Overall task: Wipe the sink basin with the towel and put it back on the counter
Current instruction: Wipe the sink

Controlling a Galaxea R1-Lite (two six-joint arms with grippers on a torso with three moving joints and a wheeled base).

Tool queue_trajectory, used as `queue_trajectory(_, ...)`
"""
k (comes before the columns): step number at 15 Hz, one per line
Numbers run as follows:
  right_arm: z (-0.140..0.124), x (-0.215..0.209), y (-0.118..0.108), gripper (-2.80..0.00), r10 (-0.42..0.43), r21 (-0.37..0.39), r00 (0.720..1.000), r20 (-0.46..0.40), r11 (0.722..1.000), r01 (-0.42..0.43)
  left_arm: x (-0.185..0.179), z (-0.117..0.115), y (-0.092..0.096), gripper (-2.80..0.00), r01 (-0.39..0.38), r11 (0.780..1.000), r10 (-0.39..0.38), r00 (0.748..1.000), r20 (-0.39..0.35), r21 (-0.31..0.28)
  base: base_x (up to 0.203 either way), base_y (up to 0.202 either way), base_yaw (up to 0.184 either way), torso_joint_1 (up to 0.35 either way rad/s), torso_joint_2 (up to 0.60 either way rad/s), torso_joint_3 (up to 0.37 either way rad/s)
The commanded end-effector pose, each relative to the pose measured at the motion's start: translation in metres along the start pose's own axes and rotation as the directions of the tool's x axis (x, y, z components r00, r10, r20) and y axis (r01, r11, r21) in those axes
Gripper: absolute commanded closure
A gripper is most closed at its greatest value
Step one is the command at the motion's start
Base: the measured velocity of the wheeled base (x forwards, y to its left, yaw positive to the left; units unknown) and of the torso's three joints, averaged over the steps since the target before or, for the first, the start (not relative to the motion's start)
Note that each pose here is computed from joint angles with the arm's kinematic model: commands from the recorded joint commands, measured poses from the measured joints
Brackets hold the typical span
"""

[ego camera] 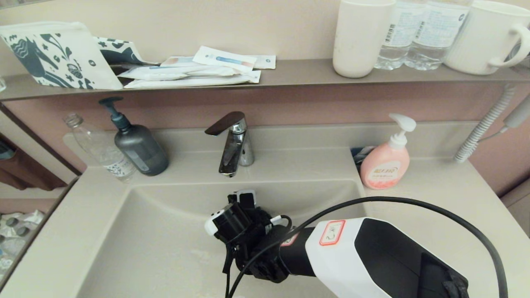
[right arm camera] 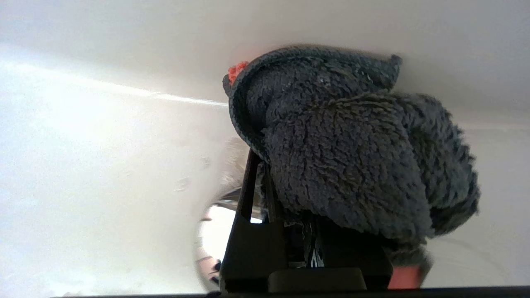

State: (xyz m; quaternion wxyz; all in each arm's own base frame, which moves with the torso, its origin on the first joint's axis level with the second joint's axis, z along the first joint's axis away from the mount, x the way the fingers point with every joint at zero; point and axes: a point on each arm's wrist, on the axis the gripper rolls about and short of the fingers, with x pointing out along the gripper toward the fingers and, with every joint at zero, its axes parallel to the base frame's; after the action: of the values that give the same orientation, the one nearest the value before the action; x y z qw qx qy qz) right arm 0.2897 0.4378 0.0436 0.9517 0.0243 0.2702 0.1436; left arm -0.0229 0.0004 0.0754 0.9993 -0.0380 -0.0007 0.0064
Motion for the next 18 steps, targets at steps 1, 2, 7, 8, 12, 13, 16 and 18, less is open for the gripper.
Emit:
queue_trajectory(1, 0.001, -0.005, 0.005, 0.0, 0.023, 0.001, 1.0, 0.001, 1.0, -0.023, 0.0, 0.0, 0.0, 0.0, 0.0, 1.0, 0.0, 1.0, 0.0, -0.001, 0.0, 0.0, 0.0, 0.0, 0.0, 0.0)
queue_trajectory(2, 0.002, -0.009, 0.007, 0.0, 0.039, -0.003, 0.999, 0.001, 0.999, -0.039, 0.0, 0.0, 0.0, 0.0, -0.001, 1.0, 0.001, 1.0, 0.0, -0.001, 0.0, 0.0, 0.0, 0.0, 0.0, 0.0)
queue_trajectory(7, 0.003, -0.009, 0.005, 0.0, 0.033, -0.02, 0.999, -0.01, 0.999, -0.033, 0.0, 0.0, 0.0, 0.0, 0.0, 1.0, 0.0, 1.0, 0.0, -0.001, 0.0, 0.0, 0.0, 0.0, 0.0, 0.0)
queue_trajectory(8, 0.005, -0.004, -0.001, 0.0, 0.017, -0.019, 1.0, -0.011, 1.0, -0.017, 0.0, 0.0, 0.0, 0.0, -0.001, 1.0, 0.001, 1.0, -0.001, -0.001, 0.0, 0.0, 0.0, 0.0, 0.0, 0.0)
queue_trajectory(12, 0.007, 0.011, -0.026, 0.0, -0.066, -0.041, 0.996, -0.058, 0.997, 0.064, 0.0, 0.0, 0.0, 0.0, -0.001, 1.0, 0.001, 1.0, -0.001, -0.001, 0.0, 0.0, 0.0, 0.0, 0.0, 0.0)
queue_trajectory(13, 0.004, 0.013, -0.03, 0.0, -0.1, -0.06, 0.992, -0.076, 0.994, 0.096, 0.0, 0.0, 0.0, 0.0, 0.0, 1.0, 0.0, 1.0, -0.001, -0.001, 0.0, 0.0, 0.0, 0.0, 0.0, 0.0)
queue_trajectory(16, 0.007, 0.02, -0.045, 0.0, -0.158, -0.066, 0.984, -0.085, 0.986, 0.153, 0.0, 0.0, 0.0, 0.0, 0.0, 1.0, 0.0, 1.0, -0.001, -0.001, 0.0, 0.0, 0.0, 0.0, 0.0, 0.0)
queue_trajectory(18, 0.003, 0.021, -0.059, 0.0, -0.247, -0.109, 0.962, -0.113, 0.966, 0.235, 0.0, 0.0, 0.0, 0.0, 0.0, 1.0, 0.0, 1.0, 0.0, -0.001, 0.0, 0.0, 0.0, 0.0, 0.0, 0.0)
